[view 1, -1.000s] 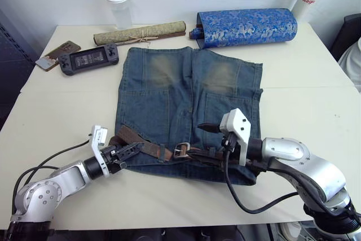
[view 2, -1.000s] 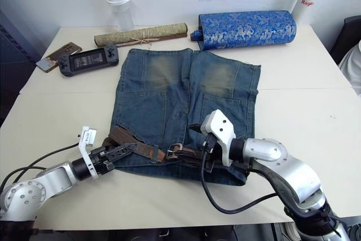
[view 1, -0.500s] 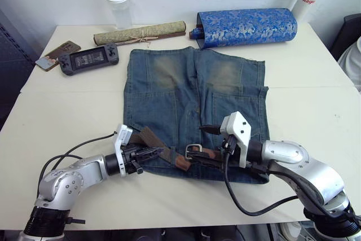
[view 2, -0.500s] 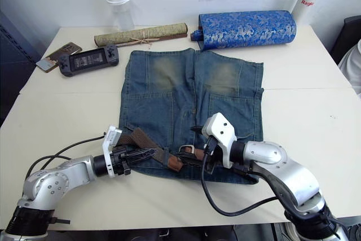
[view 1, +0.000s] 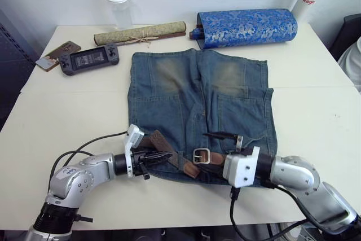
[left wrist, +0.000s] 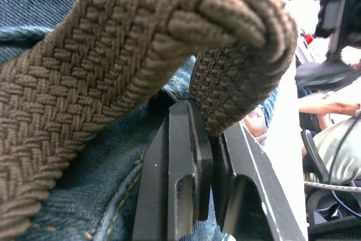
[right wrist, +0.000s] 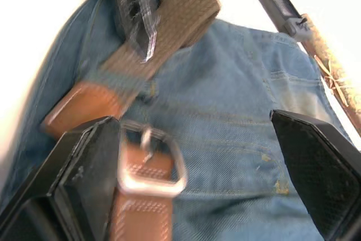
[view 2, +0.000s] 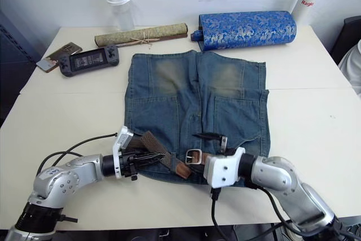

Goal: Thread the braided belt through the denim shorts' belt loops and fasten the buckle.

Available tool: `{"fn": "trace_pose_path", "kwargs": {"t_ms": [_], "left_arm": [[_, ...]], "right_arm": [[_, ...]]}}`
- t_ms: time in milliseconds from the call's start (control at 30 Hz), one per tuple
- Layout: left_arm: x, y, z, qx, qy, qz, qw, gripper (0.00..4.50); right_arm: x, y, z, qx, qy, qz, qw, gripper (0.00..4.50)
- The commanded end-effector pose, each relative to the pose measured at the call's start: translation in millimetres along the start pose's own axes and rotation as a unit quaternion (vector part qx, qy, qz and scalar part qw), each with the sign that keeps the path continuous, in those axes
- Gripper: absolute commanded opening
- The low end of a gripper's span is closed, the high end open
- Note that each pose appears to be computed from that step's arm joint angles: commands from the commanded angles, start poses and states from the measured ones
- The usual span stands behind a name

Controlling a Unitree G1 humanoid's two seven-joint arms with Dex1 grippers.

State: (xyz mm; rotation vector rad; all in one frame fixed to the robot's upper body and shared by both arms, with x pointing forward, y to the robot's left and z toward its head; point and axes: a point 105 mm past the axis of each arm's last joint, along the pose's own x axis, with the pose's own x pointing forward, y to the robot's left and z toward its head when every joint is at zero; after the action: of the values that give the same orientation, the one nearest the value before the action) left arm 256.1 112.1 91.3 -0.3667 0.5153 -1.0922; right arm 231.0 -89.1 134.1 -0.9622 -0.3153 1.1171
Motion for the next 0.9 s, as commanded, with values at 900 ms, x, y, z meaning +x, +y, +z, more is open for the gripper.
{"fn": "trace_pose_path", "kwargs": {"t_ms": [900], "left_arm": [[2.7,-9.9,5.3,-0.017,0.000,-0.023,1.000,0.00]], "right_arm": [[14.3,41.5,-15.6,-0.101,0.000,-0.004,0.995,4.48]]}}
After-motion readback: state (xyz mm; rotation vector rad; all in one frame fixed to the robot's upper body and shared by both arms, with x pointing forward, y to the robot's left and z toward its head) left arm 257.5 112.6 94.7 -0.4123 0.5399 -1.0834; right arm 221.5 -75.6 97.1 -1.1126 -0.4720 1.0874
